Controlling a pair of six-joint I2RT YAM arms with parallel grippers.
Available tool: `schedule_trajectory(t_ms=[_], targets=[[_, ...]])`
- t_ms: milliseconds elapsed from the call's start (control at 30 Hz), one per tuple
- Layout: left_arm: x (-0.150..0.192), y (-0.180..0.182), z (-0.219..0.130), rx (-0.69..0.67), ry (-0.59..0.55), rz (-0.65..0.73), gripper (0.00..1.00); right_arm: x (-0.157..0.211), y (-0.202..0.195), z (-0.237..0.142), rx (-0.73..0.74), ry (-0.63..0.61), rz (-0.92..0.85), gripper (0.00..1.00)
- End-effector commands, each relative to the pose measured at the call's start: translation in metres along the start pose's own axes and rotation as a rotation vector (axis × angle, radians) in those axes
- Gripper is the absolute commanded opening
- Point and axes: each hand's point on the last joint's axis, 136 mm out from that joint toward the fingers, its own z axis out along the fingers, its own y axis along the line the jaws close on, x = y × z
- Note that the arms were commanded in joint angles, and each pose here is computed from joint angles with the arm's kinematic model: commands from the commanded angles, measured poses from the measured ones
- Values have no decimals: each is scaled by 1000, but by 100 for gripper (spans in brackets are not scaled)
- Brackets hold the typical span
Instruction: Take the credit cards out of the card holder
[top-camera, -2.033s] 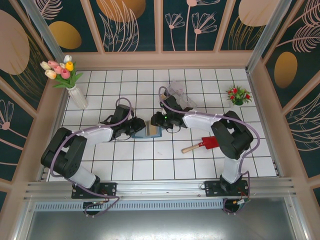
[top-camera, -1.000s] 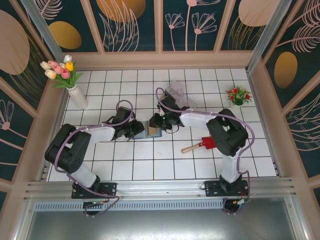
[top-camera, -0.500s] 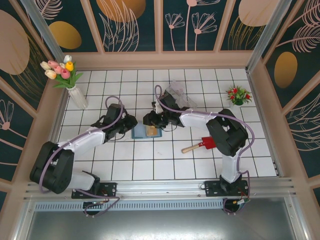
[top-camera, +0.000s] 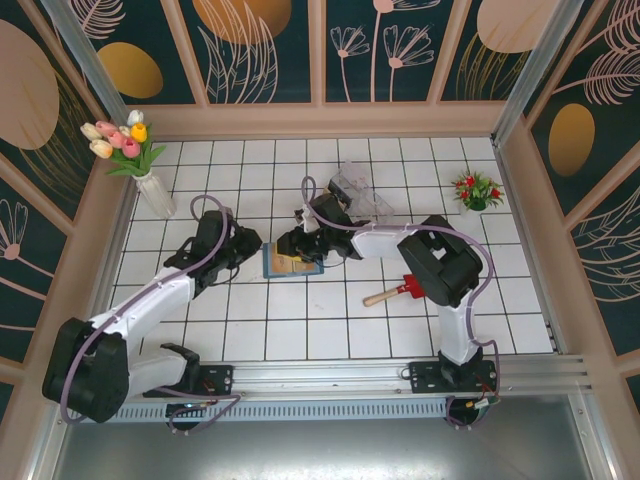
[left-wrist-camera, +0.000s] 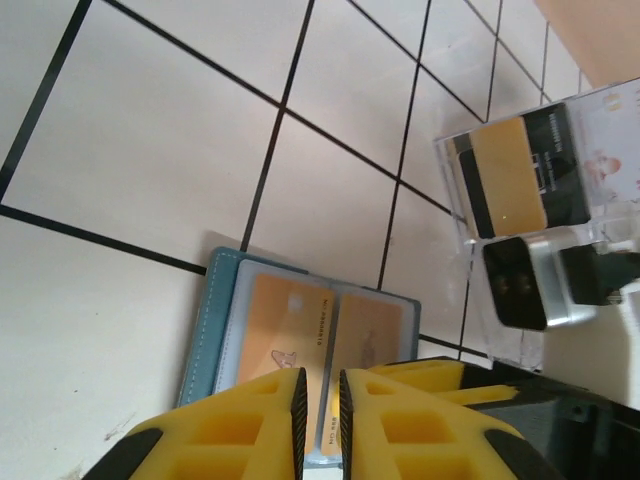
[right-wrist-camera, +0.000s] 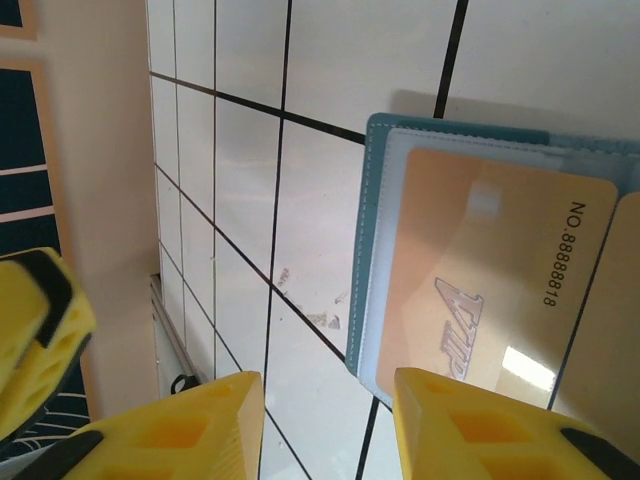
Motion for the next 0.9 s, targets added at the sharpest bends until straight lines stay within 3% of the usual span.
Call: schedule_trajectory(t_ms=[0,167,367,867], targets=[[0,2,0,-8,10,-10,20,-4,10,-1,-42,-19,-14,41],[16,-2,14,29,98,2,20,-16,1,-19,46,-103,-13,41],[34,8,40,8,196,1,18,-14,-24,-20,152,-114,23,37],[48,43,63,-110,211,-36,12,-15,-42,-6,265,-80,19,23]])
